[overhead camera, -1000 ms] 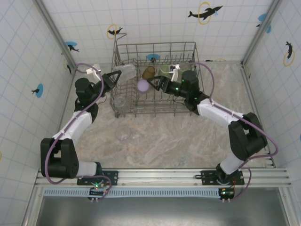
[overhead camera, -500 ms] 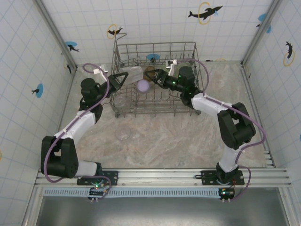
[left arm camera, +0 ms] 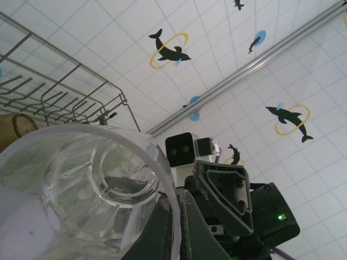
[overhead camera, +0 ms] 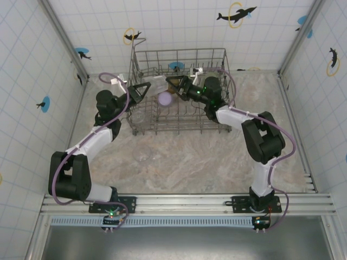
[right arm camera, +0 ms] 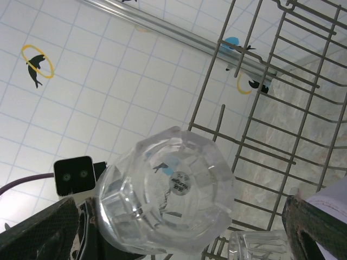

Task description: Load the cups into the dish rack

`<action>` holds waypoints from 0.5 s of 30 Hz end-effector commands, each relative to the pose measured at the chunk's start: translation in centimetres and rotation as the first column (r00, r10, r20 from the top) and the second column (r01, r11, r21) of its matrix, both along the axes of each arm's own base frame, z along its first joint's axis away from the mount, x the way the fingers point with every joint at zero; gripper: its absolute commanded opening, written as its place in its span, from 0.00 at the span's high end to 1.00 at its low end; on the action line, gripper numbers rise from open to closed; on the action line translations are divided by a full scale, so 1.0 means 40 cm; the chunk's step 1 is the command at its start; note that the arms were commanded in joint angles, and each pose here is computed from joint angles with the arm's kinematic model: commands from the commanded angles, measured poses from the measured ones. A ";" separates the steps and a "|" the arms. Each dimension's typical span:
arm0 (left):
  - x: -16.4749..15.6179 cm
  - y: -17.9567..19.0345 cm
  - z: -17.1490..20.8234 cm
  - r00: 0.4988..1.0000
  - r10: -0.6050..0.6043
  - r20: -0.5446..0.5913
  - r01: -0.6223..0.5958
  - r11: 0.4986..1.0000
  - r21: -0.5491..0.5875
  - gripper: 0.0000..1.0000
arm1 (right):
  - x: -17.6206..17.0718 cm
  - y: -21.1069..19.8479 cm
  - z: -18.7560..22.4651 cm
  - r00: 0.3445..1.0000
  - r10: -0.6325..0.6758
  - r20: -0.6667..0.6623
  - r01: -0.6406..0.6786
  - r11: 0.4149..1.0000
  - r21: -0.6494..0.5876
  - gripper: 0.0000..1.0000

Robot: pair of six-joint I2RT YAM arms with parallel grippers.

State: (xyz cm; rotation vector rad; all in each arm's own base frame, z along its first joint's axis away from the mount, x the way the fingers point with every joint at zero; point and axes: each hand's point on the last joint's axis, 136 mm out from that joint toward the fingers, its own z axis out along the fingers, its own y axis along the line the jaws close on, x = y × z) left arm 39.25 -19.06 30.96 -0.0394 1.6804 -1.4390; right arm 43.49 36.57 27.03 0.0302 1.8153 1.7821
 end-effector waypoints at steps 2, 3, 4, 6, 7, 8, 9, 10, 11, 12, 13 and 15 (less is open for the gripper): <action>-0.013 -0.019 0.057 0.995 -0.036 0.093 0.039 0.999 -0.029 1.00 | 0.012 0.015 0.069 0.999 0.014 0.044 -0.018 0.996 0.085 0.01; -0.014 -0.021 0.057 0.995 -0.040 0.093 0.043 0.999 -0.029 1.00 | 0.014 0.019 0.069 0.999 0.018 0.042 -0.021 0.996 0.088 0.01; -0.013 -0.024 0.053 0.995 -0.042 0.090 0.045 0.999 -0.030 1.00 | 0.017 0.021 0.069 0.999 0.019 0.039 -0.023 0.995 0.093 0.01; -0.012 -0.028 0.049 0.995 -0.046 0.087 0.049 0.998 -0.029 1.00 | 0.018 0.027 0.075 0.999 0.027 0.036 -0.031 0.993 0.110 0.01; -0.012 -0.030 0.048 0.995 -0.049 0.087 0.051 0.998 -0.029 1.00 | 0.018 0.030 0.074 0.999 0.031 0.034 -0.035 0.992 0.117 0.01; -0.011 -0.030 0.045 0.995 -0.049 0.083 0.052 0.998 -0.029 1.00 | 0.018 0.032 0.078 0.999 0.033 0.035 -0.037 0.991 0.127 0.01; -0.011 -0.032 0.042 0.995 -0.051 0.082 0.053 0.998 -0.028 1.00 | 0.016 0.035 0.078 0.999 0.036 0.035 -0.041 0.990 0.138 0.01; -0.011 -0.031 0.038 0.995 -0.049 0.081 0.052 0.998 -0.028 1.00 | 0.013 0.039 0.079 0.999 0.042 0.033 -0.046 0.988 0.146 0.01; -0.010 -0.032 0.038 0.996 -0.049 0.081 0.051 0.998 -0.030 1.00 | 0.013 0.043 0.077 0.999 0.048 0.025 -0.051 0.987 0.151 0.01; -0.010 -0.031 0.040 0.995 -0.048 0.083 0.051 0.998 -0.032 1.00 | 0.012 0.048 0.072 0.998 0.053 0.016 -0.055 0.987 0.153 0.01; -0.009 -0.032 0.039 0.995 -0.049 0.081 0.052 0.998 -0.034 1.00 | 0.010 0.051 0.071 0.998 0.057 0.013 -0.058 0.986 0.155 0.00; -0.010 -0.034 0.043 0.995 -0.053 0.087 0.056 0.998 -0.041 1.00 | 0.006 0.061 0.064 0.998 0.065 0.008 -0.065 0.986 0.154 0.00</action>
